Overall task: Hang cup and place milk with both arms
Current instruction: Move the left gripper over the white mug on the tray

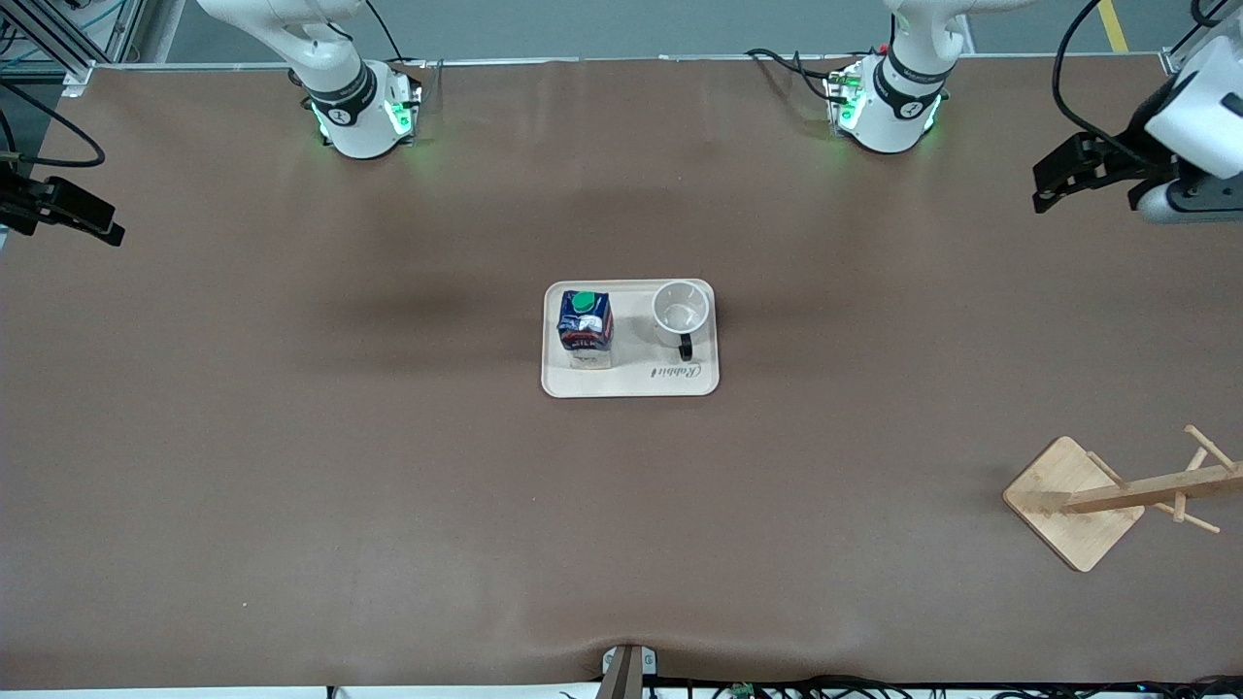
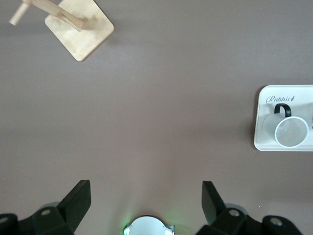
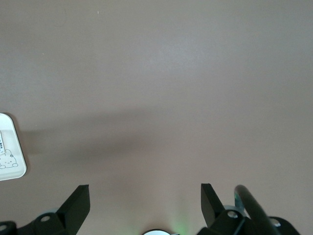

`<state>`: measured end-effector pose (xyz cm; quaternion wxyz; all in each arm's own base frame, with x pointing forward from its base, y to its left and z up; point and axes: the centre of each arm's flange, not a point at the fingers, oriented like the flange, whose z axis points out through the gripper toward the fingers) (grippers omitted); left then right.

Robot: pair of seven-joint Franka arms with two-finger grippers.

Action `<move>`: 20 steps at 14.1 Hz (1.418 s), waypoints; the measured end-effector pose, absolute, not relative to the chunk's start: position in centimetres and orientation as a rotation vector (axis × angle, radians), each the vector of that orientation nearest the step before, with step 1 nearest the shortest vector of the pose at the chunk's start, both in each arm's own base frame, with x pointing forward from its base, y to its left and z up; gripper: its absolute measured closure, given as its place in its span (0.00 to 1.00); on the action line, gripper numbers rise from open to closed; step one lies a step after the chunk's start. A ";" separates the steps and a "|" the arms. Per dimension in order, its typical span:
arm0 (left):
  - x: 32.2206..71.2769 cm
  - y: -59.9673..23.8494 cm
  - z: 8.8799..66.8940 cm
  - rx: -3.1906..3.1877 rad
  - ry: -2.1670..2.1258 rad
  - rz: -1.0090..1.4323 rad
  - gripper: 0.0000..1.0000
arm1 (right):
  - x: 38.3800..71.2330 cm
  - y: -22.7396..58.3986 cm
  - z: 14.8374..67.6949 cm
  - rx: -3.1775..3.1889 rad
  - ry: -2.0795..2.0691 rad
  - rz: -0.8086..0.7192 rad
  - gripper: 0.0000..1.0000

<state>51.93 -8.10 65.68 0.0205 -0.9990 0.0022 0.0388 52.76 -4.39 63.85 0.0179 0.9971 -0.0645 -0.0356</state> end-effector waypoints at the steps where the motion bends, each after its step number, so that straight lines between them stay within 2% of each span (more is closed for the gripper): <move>1: 52.0 -9.0 65.0 -3.096 0.006 0.128 0.00 | 52.8 -4.4 63.8 3.097 -0.200 -0.111 0.00; 6: 52.1 -15.5 60.3 -3.090 -0.009 0.108 0.00 | 52.8 -4.1 63.8 3.098 -0.192 -0.112 0.00; 15: 48.6 -29.9 45.3 -3.108 -0.269 0.110 0.00 | 53.3 -3.1 63.2 3.099 -0.161 -0.118 0.00; 20: 48.7 -33.7 38.2 -3.140 -0.321 0.162 0.00 | 53.6 -3.1 63.0 3.098 -0.161 -0.109 0.00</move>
